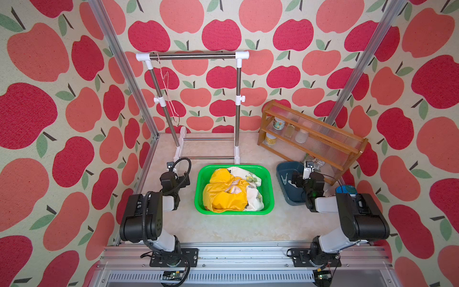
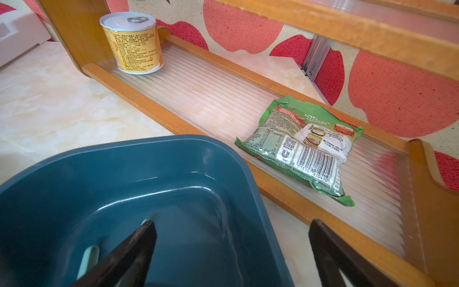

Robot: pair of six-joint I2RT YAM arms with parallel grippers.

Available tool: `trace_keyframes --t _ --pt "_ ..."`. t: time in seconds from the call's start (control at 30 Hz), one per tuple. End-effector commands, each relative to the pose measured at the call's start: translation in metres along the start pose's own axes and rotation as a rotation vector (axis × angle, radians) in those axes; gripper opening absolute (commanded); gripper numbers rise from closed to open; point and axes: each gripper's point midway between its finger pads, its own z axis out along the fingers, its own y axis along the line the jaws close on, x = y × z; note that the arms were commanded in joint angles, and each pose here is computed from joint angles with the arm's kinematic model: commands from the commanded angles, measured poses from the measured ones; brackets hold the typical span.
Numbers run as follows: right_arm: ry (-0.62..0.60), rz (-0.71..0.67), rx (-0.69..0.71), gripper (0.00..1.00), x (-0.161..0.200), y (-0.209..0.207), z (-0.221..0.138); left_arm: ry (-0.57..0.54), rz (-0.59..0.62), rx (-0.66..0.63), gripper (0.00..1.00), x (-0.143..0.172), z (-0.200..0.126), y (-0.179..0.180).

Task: Remove the clothespins securing jackets to the hanger
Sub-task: Reset both arms

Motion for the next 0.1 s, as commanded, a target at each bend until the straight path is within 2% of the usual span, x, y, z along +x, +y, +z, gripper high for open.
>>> trace_keyframes --t 0.0,0.07 --pt "-0.006 -0.011 -0.009 0.99 -0.0056 -0.0001 0.0026 -0.030 -0.008 0.014 1.00 -0.0095 0.0016 -0.0027" --pt "-0.010 -0.013 -0.010 0.99 -0.0057 -0.0001 0.0016 -0.032 -0.007 0.014 1.00 -0.0102 0.0015 -0.0027"
